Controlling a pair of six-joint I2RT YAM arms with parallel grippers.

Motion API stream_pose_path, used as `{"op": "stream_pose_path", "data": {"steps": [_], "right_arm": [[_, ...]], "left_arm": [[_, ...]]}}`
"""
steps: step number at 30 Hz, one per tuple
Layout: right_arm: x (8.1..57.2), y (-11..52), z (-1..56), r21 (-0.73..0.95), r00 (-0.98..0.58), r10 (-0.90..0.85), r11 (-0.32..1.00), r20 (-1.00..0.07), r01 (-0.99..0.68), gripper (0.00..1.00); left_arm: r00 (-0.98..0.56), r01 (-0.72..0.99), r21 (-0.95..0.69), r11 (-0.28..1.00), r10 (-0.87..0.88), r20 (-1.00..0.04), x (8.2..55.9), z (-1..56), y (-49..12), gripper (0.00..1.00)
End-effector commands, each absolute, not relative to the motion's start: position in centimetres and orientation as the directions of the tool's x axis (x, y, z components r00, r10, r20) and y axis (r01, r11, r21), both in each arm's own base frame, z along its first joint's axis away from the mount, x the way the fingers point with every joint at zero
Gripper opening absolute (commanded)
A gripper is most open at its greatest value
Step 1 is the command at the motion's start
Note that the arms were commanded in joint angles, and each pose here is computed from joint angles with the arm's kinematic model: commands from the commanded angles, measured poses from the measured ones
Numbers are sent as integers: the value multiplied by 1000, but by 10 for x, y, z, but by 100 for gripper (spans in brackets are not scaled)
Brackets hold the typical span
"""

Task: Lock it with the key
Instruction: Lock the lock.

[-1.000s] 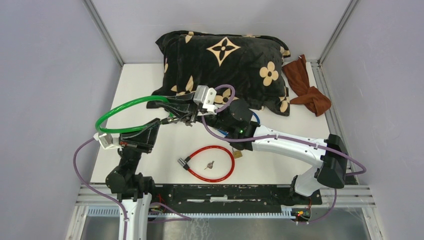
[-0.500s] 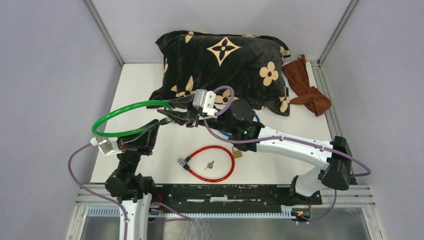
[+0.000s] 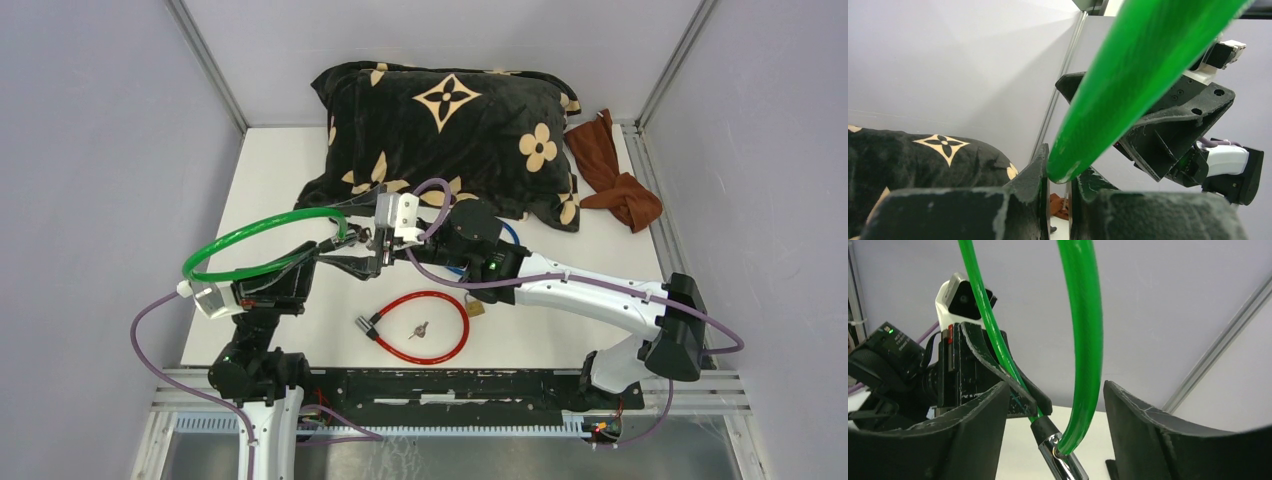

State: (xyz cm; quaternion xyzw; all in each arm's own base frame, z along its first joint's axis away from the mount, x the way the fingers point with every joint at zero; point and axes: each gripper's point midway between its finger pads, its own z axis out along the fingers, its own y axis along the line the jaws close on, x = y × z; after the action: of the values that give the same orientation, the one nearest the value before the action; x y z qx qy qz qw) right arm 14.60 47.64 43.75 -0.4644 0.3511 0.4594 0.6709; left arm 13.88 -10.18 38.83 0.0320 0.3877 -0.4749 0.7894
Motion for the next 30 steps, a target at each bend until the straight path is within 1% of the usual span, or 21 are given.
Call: {"op": "stream_pose_path", "data": {"steps": [1,2,3,4,9,13,15,19,22,26,30], "right_arm": [[133,463,458,-343,356,303,94,-884,-934,80],[132,464,457,-350,356,283,73,-891,-934,86],[130,466,455,-355,355,262,49,-898,-934,94],[129,466,453,-358,355,234,30,-905,-933,98],[129,449,440,-326,317,108,-82,-942,-942,98],[141,422,425,-234,236,4,-150,-972,-961,98],[152,411,419,-169,176,-30,-152,-984,-974,98],[180,403,413,-73,81,-77,-101,-994,-992,98],[186,407,409,-36,48,-108,-113,-993,-993,91],[181,417,400,28,-4,-132,-187,-991,-982,79],[182,421,397,54,-26,-138,-203,-990,-978,76]], "left_arm": [[343,794,-211,569,-707,-618,115,414,-102,2],[342,794,-212,570,-707,-618,115,414,-102,2],[343,793,-212,571,-706,-619,115,414,-102,2],[341,794,-213,570,-707,-620,115,414,-102,2],[337,794,-215,568,-707,-622,116,413,-102,2],[336,795,-216,567,-707,-622,116,412,-102,2],[334,796,-216,566,-708,-622,116,412,-103,2],[331,798,-217,563,-709,-623,115,413,-103,2],[330,798,-217,563,-708,-624,115,413,-103,2],[326,797,-219,563,-707,-627,115,413,-104,2],[327,796,-220,564,-706,-628,116,413,-104,2]]}}
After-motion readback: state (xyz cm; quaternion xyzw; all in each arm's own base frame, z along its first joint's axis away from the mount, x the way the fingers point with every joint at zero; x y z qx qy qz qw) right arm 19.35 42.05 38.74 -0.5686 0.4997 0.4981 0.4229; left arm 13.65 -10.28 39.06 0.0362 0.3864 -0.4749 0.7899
